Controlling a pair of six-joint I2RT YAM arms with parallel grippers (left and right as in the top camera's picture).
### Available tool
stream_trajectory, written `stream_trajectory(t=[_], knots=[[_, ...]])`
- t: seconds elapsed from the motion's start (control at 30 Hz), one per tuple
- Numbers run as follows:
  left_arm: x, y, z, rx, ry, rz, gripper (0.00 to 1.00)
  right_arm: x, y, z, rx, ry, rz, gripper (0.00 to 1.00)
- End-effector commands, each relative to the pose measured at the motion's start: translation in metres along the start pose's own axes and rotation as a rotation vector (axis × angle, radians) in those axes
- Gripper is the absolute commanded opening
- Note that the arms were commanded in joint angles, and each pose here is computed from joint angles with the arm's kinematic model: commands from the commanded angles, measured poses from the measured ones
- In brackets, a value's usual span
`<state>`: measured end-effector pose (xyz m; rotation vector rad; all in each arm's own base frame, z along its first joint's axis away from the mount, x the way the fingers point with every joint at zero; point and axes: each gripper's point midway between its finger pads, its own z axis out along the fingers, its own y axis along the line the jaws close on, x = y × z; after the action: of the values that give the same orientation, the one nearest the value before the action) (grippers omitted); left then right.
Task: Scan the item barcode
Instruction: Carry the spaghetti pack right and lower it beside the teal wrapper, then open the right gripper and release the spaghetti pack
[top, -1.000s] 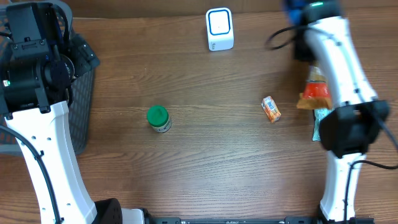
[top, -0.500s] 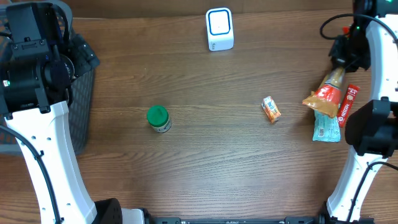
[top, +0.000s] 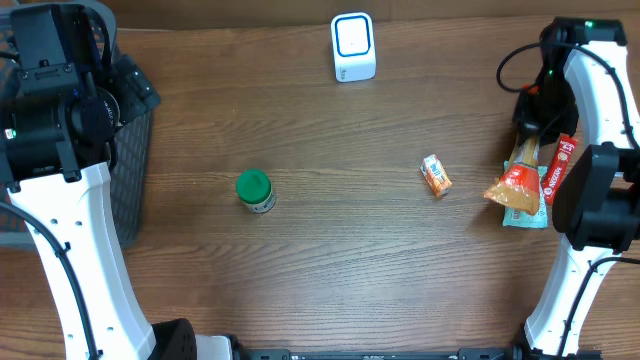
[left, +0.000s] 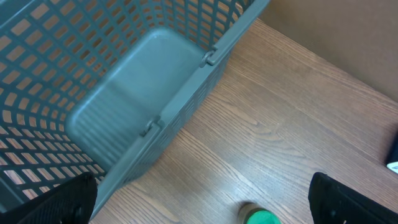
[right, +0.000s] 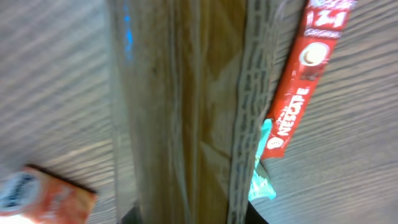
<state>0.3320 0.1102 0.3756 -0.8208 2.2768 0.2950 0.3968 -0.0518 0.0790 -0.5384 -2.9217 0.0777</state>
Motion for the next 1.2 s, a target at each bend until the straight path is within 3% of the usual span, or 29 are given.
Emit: stream_trajectory(t=[0.0, 0.3, 0.4, 0.53, 0.77, 0.93, 1.07, 1.17], knots=[[-0.003, 0.002, 0.001, -0.013, -0.009, 0.004, 1.00, 0.004, -0.006, -0.003, 0.014, -0.017, -0.065, 0.04], [-0.003, 0.002, 0.001, -0.013, -0.009, 0.004, 1.00, -0.003, -0.008, 0.015, 0.029, -0.035, -0.101, 0.06], [-0.003, 0.002, 0.001, -0.013, -0.009, 0.004, 1.00, -0.005, -0.007, 0.015, 0.028, -0.041, -0.100, 0.36], [-0.003, 0.002, 0.001, -0.013, -0.009, 0.004, 1.00, -0.004, -0.007, 0.015, 0.028, -0.037, -0.100, 0.49], [-0.003, 0.002, 0.001, -0.013, -0.009, 0.004, 1.00, -0.007, -0.019, 0.005, 0.101, -0.063, -0.085, 0.90], [-0.003, 0.002, 0.001, -0.013, -0.009, 0.004, 1.00, -0.014, -0.011, -0.038, 0.069, -0.158, -0.054, 0.91], [-0.003, 0.002, 0.001, -0.013, -0.009, 0.004, 1.00, -0.003, 0.021, -0.075, -0.094, -0.211, -0.099, 0.91], [-0.003, 0.002, 0.001, -0.013, -0.009, 0.004, 1.00, 0.016, 0.055, -0.090, -0.241, -0.200, -0.228, 0.91]])
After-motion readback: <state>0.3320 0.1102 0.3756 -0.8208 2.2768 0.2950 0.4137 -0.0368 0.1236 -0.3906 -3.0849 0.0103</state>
